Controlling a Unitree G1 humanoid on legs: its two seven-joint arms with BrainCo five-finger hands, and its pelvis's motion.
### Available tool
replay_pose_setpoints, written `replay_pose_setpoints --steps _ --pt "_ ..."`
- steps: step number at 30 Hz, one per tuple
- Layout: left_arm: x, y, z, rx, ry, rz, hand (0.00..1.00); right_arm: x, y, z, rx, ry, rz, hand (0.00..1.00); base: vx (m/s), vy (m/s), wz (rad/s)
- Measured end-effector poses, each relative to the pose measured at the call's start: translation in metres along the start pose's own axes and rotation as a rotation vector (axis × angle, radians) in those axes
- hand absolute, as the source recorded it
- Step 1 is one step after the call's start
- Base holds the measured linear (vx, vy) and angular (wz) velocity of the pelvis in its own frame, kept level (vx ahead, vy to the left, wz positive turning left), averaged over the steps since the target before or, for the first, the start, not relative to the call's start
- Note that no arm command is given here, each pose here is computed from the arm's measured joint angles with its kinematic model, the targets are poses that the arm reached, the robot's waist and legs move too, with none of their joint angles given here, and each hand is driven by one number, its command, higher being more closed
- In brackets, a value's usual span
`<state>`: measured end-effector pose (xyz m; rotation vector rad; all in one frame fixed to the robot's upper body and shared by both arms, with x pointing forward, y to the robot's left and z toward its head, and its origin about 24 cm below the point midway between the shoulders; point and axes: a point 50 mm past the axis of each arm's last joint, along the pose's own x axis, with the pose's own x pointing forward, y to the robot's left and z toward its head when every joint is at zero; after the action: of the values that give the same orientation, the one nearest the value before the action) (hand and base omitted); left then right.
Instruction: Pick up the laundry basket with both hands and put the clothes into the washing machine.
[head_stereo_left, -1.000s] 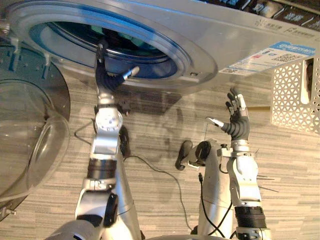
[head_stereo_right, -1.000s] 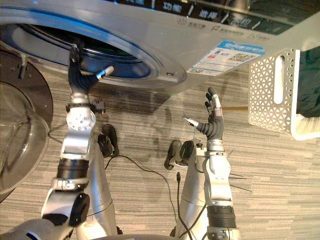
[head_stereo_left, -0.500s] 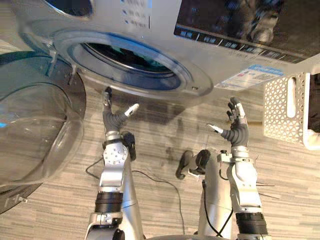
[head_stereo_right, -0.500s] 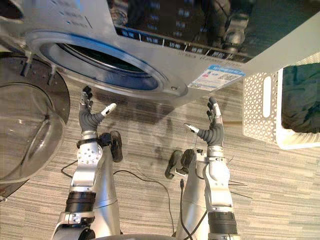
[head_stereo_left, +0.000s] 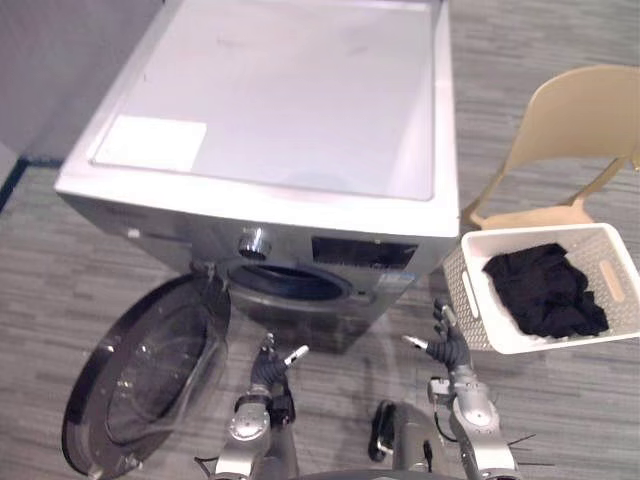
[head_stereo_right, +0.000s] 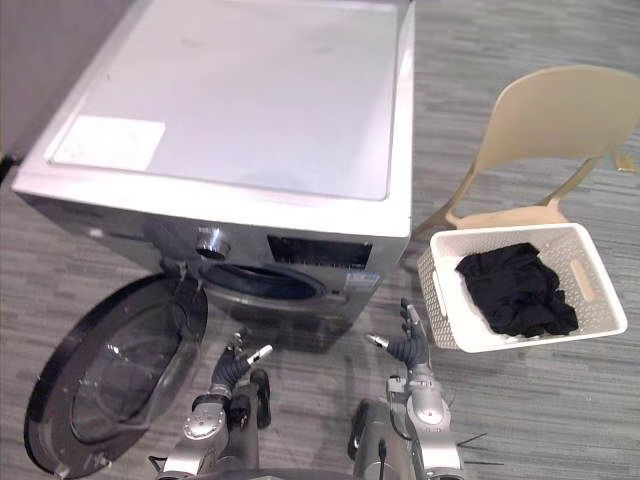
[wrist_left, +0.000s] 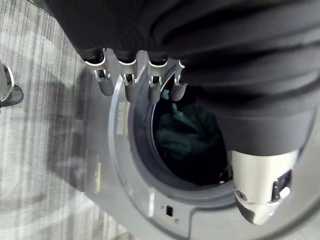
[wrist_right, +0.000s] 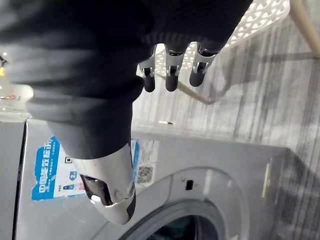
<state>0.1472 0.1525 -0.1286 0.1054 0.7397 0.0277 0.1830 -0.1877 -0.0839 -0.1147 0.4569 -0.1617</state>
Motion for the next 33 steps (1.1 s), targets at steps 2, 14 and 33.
replay_pose_setpoints --steps 2,14,33 --pt "-0.002 0.006 -0.016 0.049 0.071 0.003 0.0 0.001 -0.002 -0.015 -0.009 0.08 -0.004 0.0 0.15 0.062 -0.61" --pt "0.01 0.003 -0.009 0.246 0.086 -0.048 0.0 0.009 -0.013 -0.027 0.064 0.181 -0.065 0.0 -0.02 0.01 -1.07" --pt "0.01 0.009 -0.017 0.041 0.157 0.034 0.0 0.003 -0.007 -0.053 0.111 0.331 -0.065 0.0 0.16 -0.088 -2.12"
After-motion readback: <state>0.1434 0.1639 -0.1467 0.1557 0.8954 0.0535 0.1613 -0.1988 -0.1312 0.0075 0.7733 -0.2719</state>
